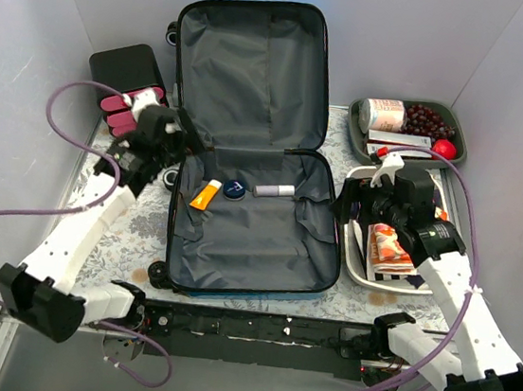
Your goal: Open, take out, and arrange the luggage
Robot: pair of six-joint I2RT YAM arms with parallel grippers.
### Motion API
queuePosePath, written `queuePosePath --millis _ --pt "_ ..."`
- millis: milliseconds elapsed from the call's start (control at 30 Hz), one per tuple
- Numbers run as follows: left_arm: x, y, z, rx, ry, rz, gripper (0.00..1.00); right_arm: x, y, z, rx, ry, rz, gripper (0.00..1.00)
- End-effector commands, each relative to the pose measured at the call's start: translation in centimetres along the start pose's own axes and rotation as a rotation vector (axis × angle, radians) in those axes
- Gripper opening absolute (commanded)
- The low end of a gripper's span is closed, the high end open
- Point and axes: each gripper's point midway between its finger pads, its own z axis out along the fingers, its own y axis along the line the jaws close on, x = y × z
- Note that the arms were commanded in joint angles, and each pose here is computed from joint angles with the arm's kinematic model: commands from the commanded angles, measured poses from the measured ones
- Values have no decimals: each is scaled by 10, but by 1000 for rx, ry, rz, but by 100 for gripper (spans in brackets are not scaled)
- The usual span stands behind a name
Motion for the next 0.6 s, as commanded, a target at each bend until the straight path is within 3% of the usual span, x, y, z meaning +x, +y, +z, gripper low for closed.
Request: queuePosePath --millis 0,133,267,367,567 --pt "-72 23 33 -90 -103 5 98 -19 17 -13 -82 -107 -89 98" --pt "-117 55 74 -230 -134 -16 98 -18 31 -12 -171 -151 -67 97" --pt "-167 63 116 -210 -175 -28 98 -19 35 -3 -203 -192 -28 96" --pt "-204 92 154 -231 -227 -35 98 -21 30 2 -180 -201 -36 96" --pt "-216 106 205 -255 -182 -7 98 -30 13 8 -81 -218 -34 96"
